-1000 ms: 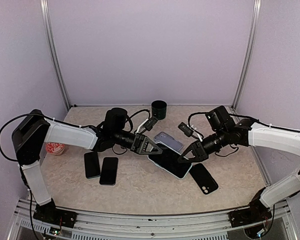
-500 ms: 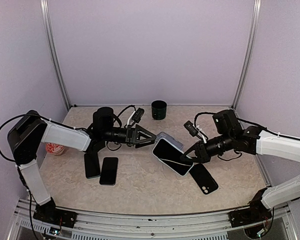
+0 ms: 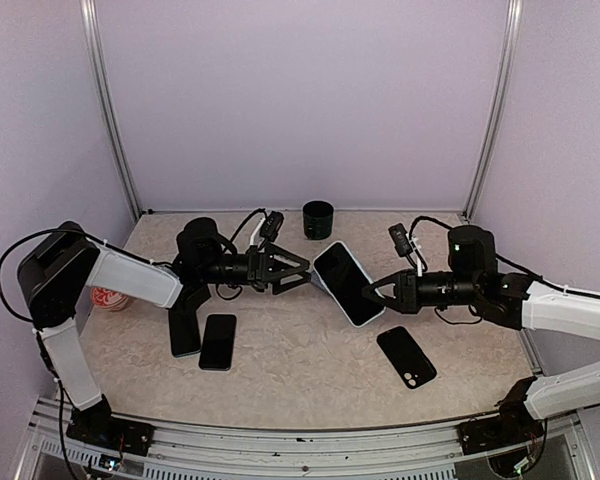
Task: Put the phone into the phone case
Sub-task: Pass from the right arm to the left
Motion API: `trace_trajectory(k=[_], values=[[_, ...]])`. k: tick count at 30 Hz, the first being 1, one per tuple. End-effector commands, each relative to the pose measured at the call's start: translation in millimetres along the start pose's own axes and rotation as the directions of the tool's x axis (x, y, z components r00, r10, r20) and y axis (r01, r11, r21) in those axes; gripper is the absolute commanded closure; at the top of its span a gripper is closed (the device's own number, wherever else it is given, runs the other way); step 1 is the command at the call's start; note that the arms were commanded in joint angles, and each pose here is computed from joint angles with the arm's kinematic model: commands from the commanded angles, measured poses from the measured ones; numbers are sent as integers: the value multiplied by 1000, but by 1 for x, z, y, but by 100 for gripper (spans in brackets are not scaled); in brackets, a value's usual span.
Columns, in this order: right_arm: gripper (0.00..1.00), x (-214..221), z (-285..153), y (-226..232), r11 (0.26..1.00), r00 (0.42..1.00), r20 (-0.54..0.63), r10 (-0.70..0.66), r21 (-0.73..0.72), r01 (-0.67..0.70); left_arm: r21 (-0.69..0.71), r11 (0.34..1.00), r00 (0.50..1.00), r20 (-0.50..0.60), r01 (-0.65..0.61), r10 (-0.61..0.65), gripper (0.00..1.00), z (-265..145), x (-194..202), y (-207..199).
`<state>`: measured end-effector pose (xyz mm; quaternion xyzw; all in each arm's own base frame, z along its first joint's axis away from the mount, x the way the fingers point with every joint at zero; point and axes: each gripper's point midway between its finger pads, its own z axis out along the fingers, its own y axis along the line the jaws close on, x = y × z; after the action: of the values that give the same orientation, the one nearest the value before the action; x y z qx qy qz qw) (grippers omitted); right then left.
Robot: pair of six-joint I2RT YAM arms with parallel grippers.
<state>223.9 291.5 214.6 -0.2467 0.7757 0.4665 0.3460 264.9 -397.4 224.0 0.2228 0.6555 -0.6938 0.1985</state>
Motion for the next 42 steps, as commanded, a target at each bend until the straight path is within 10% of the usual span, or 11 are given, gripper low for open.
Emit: trace_trajectory(k=[1,22,33,39,42], values=[[100,-47,-9,18,995,971,236,48,-99,-25,28,1000,1000,-16,-4,5,6,5,8,-2],[100,-36,44,44,951,973,181,147,-298,-88,53,999,998,-69,6,-2,26,16,21,-3],[100,-27,64,44,956,979,136,150,-272,-108,62,998,997,-78,11,-6,97,17,21,-4],[100,-23,66,42,971,987,109,116,-221,-90,60,998,997,-74,8,-4,100,16,20,-4],[83,-19,63,42,978,994,79,81,-198,-64,65,998,997,-74,3,2,100,16,19,-6]])
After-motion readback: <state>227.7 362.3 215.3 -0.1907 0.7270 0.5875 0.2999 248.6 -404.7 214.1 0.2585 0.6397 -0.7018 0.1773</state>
